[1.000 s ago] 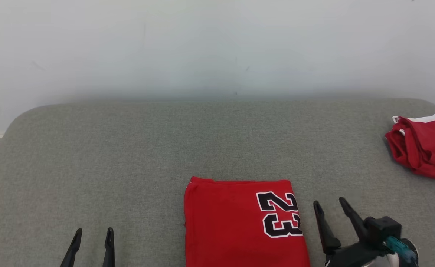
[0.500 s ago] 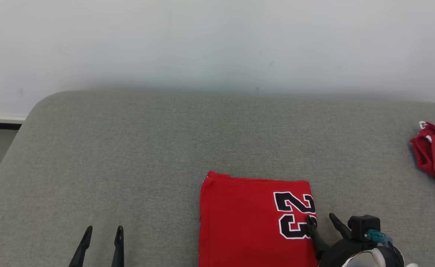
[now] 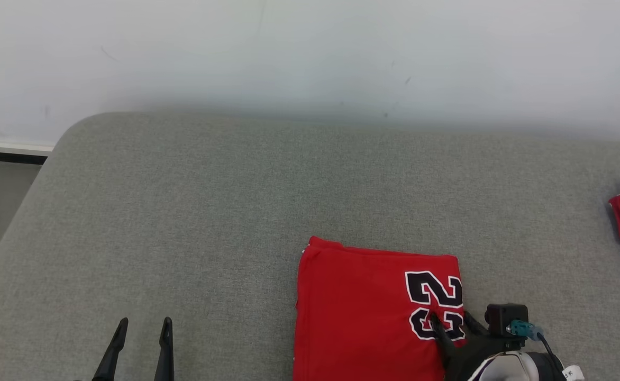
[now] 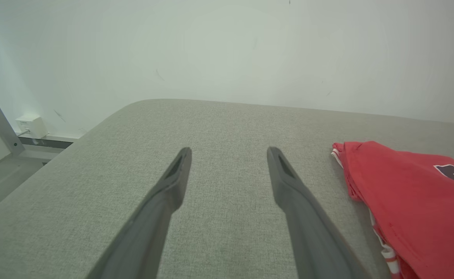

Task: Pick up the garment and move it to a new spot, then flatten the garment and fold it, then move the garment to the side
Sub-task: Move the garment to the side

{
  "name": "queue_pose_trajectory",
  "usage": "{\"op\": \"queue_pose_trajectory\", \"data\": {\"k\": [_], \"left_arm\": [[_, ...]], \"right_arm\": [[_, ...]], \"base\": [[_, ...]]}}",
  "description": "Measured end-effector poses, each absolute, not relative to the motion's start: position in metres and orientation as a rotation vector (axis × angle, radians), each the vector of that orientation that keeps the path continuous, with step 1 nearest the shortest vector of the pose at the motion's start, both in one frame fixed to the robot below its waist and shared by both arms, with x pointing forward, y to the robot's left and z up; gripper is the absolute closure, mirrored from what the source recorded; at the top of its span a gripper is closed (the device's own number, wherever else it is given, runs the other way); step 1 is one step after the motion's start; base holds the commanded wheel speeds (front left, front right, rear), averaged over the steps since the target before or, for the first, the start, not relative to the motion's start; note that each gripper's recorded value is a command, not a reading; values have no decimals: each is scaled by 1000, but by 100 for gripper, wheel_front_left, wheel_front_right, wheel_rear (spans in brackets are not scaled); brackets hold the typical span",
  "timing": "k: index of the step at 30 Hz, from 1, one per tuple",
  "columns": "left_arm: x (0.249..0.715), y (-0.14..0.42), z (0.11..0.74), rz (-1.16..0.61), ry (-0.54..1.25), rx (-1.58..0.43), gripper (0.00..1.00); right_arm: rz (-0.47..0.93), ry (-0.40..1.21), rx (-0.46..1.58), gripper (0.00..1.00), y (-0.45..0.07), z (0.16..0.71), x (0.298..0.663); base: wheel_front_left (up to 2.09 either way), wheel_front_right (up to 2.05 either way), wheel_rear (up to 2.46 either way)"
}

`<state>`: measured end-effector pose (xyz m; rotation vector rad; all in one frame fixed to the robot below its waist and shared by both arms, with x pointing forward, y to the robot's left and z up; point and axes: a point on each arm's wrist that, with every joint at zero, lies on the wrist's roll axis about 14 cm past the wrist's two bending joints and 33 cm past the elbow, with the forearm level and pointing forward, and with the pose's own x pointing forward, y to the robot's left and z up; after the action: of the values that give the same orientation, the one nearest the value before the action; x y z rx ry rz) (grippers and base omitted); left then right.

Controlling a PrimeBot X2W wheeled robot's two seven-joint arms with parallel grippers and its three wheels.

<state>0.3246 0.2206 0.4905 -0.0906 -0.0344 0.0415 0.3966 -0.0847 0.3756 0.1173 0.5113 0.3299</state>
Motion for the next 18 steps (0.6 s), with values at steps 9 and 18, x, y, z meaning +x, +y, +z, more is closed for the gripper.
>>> {"op": "queue_pose_trajectory", "data": {"k": [9, 18], "left_arm": [[342, 215, 488, 23, -23, -91, 0], [380, 198, 484, -40, -16, -93, 0]], "right_arm": [[361, 469, 72, 100, -85, 388, 427], [374, 345, -161, 100, -126, 438, 512]], "base": [[0, 0, 0], [0, 0, 0]]}}
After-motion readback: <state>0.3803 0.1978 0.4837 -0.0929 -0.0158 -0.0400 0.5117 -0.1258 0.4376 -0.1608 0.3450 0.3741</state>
